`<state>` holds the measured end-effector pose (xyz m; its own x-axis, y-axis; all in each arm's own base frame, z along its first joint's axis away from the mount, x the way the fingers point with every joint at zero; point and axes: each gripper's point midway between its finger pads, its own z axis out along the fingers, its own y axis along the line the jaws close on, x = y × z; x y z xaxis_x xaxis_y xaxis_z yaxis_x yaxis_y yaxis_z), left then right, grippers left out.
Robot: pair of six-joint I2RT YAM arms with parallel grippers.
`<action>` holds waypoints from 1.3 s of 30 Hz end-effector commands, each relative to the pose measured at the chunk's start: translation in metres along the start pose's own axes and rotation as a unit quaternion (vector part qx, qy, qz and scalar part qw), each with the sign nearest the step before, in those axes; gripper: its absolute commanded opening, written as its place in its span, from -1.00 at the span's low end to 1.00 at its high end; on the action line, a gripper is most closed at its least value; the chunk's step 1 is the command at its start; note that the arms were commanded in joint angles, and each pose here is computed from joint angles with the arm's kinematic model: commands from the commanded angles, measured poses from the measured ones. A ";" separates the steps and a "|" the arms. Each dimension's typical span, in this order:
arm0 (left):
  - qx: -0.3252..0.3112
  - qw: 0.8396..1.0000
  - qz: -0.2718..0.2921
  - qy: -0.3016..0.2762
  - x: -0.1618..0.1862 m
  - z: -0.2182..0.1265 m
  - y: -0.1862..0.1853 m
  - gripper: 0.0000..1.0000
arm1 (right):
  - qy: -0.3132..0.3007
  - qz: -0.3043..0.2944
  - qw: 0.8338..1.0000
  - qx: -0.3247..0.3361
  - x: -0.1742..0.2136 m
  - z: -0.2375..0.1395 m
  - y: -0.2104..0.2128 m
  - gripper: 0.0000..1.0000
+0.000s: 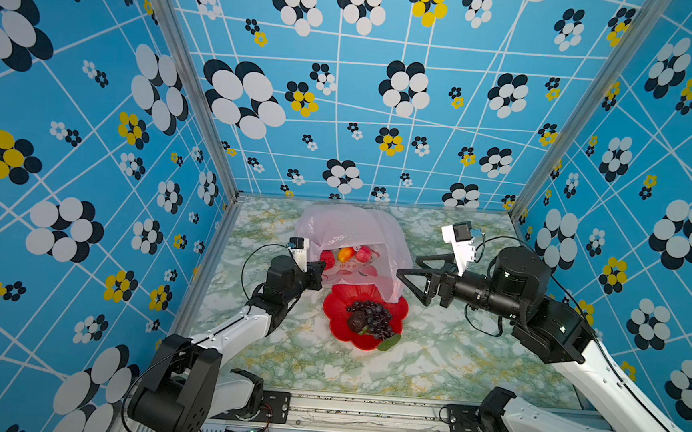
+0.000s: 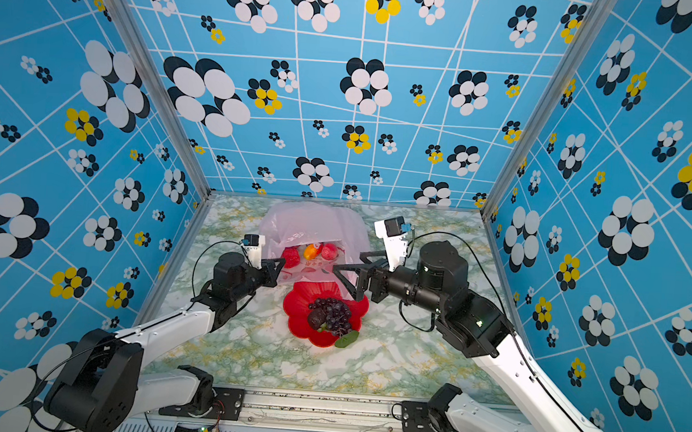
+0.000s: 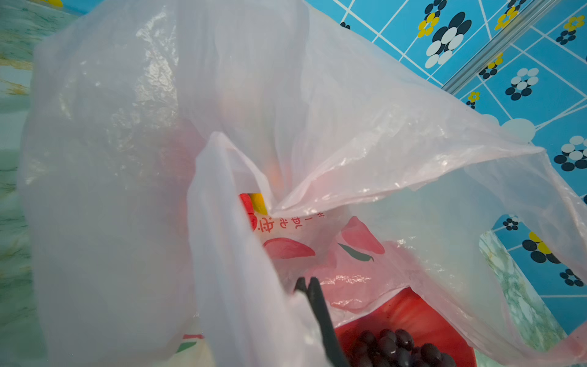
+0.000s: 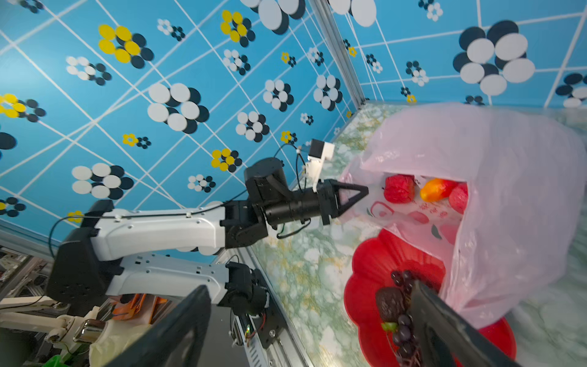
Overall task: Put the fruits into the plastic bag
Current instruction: 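Move the right gripper over the red plate above the grapes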
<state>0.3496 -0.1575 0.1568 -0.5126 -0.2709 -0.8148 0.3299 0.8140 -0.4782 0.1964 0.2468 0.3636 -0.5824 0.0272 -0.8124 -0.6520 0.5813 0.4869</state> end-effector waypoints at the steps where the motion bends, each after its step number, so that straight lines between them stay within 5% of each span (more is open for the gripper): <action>1: 0.013 1.000 0.022 -0.013 -0.007 -0.004 -0.010 -1.00 | 0.067 0.026 0.996 0.060 0.044 0.005 -0.028 0.99; 11: 0.003 0.999 0.035 -0.013 -0.009 -0.006 -0.013 -1.00 | 0.122 -0.026 0.990 0.062 0.065 0.040 -0.040 0.99; 20: 0.006 0.999 0.042 0.000 -0.010 0.000 -0.017 -1.00 | 0.028 -0.219 0.968 0.122 0.043 0.037 -0.068 0.99; 24: 0.001 0.999 0.052 0.007 -0.012 0.002 -0.021 -1.00 | 0.031 -0.267 0.955 0.127 0.048 0.042 -0.075 0.99; 32: -0.008 0.997 0.075 0.030 -0.005 0.011 -0.030 -1.00 | 0.156 -0.295 0.942 0.040 0.090 0.081 -0.067 0.99; 39: -0.011 0.993 0.108 0.037 -0.001 0.015 -0.040 -1.00 | 0.261 -0.362 0.894 0.043 0.108 0.082 -0.072 0.95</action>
<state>0.3453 -0.1935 0.1642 -0.5177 -0.0922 -0.8506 0.4059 0.8487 -0.3390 0.2322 0.2799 0.2136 -0.2532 -0.6672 -0.7005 -0.8908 0.4432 -0.1001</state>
